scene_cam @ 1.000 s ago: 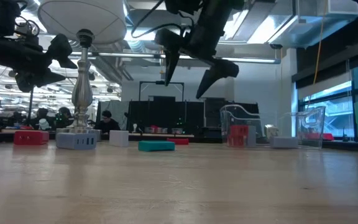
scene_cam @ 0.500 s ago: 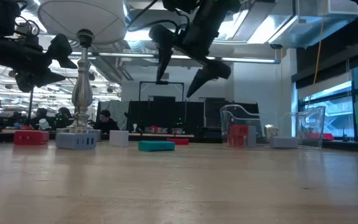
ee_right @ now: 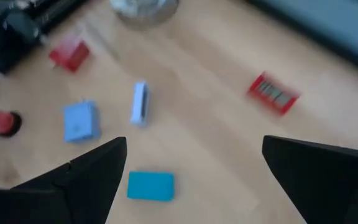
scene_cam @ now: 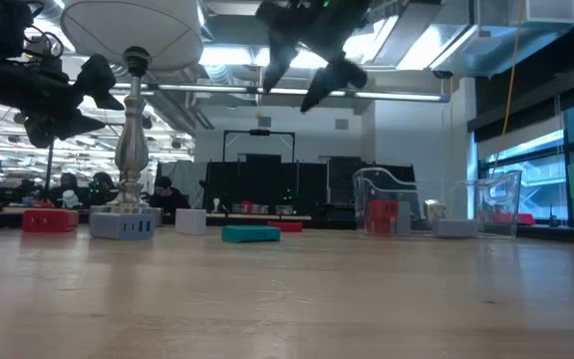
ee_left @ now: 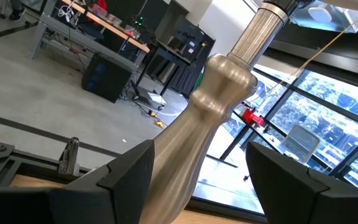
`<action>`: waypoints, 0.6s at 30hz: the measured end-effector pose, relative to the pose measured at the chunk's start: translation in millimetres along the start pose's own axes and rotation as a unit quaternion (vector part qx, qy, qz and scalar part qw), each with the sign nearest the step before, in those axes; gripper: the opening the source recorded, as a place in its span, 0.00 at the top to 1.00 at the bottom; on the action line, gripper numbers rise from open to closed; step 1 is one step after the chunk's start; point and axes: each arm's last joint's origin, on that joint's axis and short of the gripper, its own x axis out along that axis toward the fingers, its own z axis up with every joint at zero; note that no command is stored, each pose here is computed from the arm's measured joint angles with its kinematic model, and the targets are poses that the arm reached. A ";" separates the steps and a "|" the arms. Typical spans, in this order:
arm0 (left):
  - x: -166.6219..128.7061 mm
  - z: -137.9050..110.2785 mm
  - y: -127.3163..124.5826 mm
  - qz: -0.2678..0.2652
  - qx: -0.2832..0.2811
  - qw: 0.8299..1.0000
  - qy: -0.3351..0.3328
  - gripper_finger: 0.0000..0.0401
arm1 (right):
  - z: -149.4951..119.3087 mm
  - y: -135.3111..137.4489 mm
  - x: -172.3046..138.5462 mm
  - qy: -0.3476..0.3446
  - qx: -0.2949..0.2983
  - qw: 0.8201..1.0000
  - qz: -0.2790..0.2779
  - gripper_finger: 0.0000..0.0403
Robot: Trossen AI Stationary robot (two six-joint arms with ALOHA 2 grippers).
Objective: Pick & Place Office items
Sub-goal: Put the red charger adapter into the transparent bin
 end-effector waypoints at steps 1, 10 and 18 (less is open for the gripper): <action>0.0 0.0 0.0 0.000 0.000 1.000 0.000 0.37 | 3.1 -2.2 -7.3 -0.014 -0.011 1.000 -0.005 0.06; 0.0 0.0 0.0 0.000 0.000 1.000 0.000 0.37 | 15.7 -13.3 -39.3 -0.066 -0.134 0.988 -0.035 0.06; 0.0 0.0 0.0 0.000 0.000 1.000 0.000 0.37 | 15.0 -12.7 -37.4 -0.056 -0.254 0.965 -0.033 0.06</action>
